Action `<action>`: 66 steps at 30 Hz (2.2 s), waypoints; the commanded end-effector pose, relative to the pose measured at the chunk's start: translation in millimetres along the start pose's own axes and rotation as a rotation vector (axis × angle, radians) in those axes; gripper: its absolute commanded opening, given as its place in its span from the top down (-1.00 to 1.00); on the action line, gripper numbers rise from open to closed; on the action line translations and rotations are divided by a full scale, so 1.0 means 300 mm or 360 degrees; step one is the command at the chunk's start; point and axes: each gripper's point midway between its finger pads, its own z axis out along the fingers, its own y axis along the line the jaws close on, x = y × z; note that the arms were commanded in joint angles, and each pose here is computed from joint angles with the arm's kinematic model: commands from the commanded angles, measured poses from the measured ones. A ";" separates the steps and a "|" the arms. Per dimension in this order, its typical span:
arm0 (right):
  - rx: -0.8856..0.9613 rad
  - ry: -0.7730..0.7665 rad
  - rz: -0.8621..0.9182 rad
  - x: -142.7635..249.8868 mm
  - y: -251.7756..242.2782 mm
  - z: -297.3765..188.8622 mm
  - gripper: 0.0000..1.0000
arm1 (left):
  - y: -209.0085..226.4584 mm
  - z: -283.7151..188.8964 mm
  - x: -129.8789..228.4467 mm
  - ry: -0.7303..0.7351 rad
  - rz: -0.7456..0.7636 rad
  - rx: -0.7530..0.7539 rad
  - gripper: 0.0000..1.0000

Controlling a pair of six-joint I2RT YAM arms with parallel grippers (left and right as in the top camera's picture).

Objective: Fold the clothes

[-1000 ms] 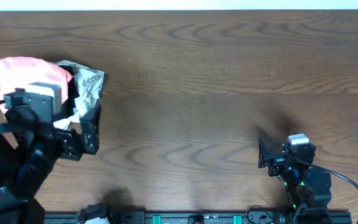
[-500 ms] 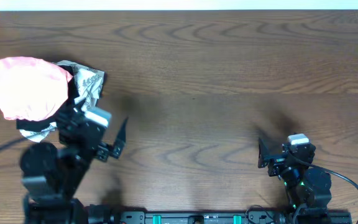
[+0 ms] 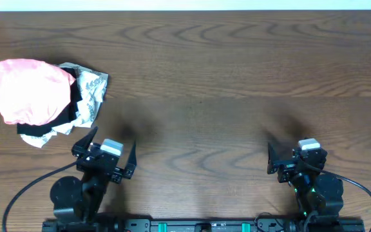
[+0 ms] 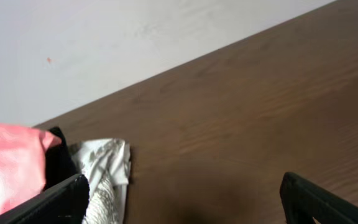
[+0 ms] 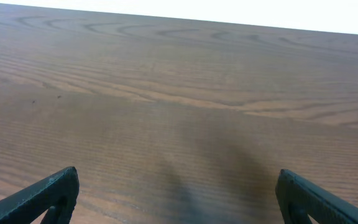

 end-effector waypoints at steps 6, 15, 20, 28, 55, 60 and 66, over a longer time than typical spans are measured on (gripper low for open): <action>0.0014 -0.0005 0.0027 0.002 -0.007 0.000 -0.99 | 0.001 0.024 0.066 -0.0081 0.0012 -0.0083 -0.96; 0.0014 -0.0005 0.0027 0.002 -0.007 0.000 -0.99 | -0.012 0.076 0.164 -0.0042 -0.0010 -0.0087 -0.96; 0.0014 -0.0005 0.0027 0.002 -0.007 0.000 -0.99 | -0.023 0.092 0.212 0.0004 -0.0022 -0.0072 -0.96; 0.0014 -0.0005 0.0027 0.002 -0.007 0.000 -0.99 | -0.033 0.097 0.223 0.0011 -0.0022 -0.0056 -0.96; 0.0014 -0.0005 0.0027 0.002 -0.007 0.000 -0.98 | -0.042 0.099 0.222 0.0010 -0.0019 -0.0037 -0.96; 0.0014 -0.0005 0.0027 0.002 -0.007 0.000 -0.98 | -0.042 0.099 0.222 0.0010 -0.0019 -0.0037 -0.96; 0.0014 -0.0005 0.0027 0.002 -0.007 0.000 -0.98 | -0.042 0.099 0.222 0.0010 -0.0019 -0.0036 -0.96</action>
